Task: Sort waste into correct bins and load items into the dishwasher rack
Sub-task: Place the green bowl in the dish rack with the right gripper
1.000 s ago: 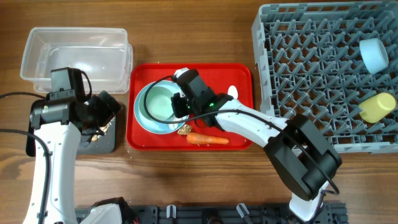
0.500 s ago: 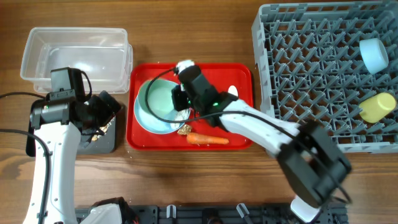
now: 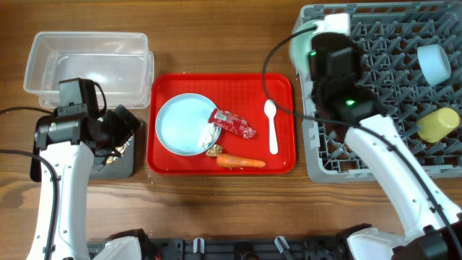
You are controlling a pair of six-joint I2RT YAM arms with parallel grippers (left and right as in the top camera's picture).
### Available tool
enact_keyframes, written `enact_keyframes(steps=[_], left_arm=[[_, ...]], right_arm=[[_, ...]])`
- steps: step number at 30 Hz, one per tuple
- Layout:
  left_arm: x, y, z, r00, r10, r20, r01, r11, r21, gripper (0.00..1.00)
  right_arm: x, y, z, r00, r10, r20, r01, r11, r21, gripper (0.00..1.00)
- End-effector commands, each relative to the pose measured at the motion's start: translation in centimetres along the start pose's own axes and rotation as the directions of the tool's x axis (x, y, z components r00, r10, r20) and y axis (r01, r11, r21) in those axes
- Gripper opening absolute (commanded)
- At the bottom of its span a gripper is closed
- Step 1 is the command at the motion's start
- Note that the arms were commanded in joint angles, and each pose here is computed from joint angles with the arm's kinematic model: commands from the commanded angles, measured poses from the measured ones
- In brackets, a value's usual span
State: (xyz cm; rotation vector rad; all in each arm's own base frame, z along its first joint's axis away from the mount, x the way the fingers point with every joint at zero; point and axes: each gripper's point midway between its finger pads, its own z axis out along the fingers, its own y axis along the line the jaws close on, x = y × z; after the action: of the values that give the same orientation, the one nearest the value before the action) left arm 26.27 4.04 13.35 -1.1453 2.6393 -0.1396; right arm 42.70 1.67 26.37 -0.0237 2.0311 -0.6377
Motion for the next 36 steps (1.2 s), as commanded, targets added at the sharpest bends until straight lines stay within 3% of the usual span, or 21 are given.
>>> enact_keyframes(steps=[1, 9, 17, 25, 36], left_arm=[[-0.2, -0.1, -0.3, 1.0, -0.016, 0.01, 0.015, 1.0, 0.016, 1.0], [-0.3, -0.2, -0.3, 1.0, -0.016, 0.012, 0.015, 1.0, 0.018, 1.0], [-0.3, -0.2, -0.3, 1.0, -0.015, 0.014, 0.015, 1.0, 0.019, 1.0], [-0.3, -0.2, -0.3, 1.0, -0.015, 0.015, 0.015, 1.0, 0.02, 1.0], [-0.5, -0.3, -0.3, 1.0, -0.015, 0.021, 0.015, 1.0, 0.025, 1.0]], right_arm=[[0.4, -9.0, 1.0, 0.993, -0.095, -0.066, 0.111, 0.947, 0.302, 0.04], [3.4, -17.2, 3.5, 0.953, -0.165, -0.253, 0.27, 0.841, 0.468, 0.04], [8.4, -19.2, 7.2, 0.894, -0.121, -0.432, 0.363, 0.76, 0.538, 0.04], [12.2, -16.1, 11.0, 0.847, -0.15, -0.509, 0.424, 0.768, 0.479, 0.04], [11.7, -10.2, 10.2, 0.861, -0.191, -0.472, 0.405, 0.818, 0.409, 0.06]])
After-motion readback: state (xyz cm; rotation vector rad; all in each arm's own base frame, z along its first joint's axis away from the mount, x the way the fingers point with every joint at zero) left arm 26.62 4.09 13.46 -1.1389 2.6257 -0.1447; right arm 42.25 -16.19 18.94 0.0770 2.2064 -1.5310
